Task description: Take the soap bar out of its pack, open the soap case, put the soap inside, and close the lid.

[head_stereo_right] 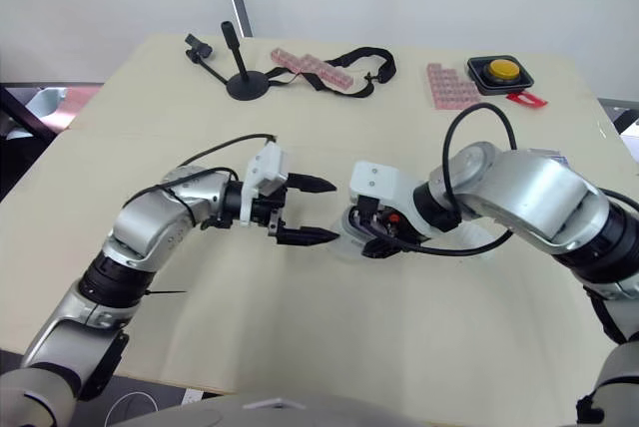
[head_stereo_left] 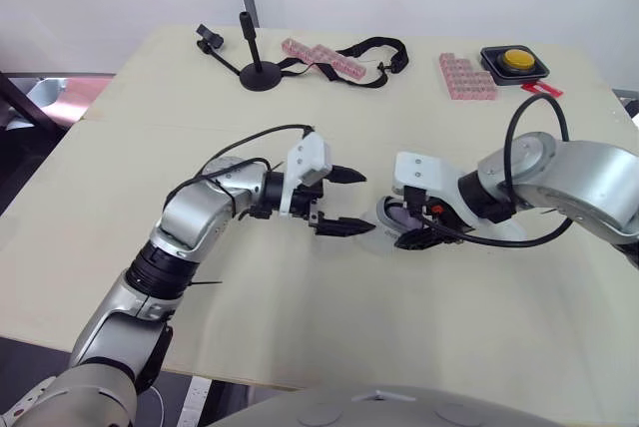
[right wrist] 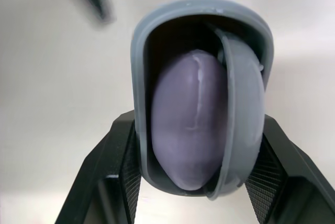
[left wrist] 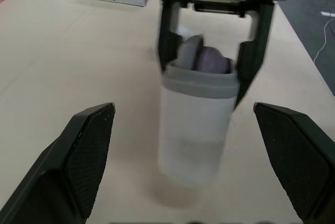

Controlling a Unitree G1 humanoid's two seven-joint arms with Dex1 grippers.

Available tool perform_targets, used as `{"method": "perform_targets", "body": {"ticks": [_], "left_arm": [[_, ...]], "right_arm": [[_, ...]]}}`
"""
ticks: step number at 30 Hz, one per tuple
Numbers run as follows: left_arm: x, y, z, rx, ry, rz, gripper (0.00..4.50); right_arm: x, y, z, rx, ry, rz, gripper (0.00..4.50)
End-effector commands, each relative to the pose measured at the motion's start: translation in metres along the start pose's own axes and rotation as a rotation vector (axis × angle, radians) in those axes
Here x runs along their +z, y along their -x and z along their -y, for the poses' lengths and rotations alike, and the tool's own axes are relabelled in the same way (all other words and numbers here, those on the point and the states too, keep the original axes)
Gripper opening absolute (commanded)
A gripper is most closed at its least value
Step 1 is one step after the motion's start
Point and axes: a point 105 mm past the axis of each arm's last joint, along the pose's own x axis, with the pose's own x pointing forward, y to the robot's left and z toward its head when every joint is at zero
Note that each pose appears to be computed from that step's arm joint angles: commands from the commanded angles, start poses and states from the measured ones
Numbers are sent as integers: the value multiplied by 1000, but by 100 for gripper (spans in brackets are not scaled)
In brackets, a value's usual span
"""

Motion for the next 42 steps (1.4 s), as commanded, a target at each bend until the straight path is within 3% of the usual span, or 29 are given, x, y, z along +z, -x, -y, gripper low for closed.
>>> {"method": "perform_targets", "body": {"ticks": [1, 13, 42], "left_arm": [[2, -4, 9, -28, -57, 0, 449], [-13, -14, -2, 14, -55, -37, 449], [-5, -24, -13, 16, -89, -34, 449]], "right_arm": [[5, 3, 7, -41, 49, -19, 207], [13, 7, 16, -61, 137, -43, 207], [9, -2, 7, -19, 165, -63, 207]]}}
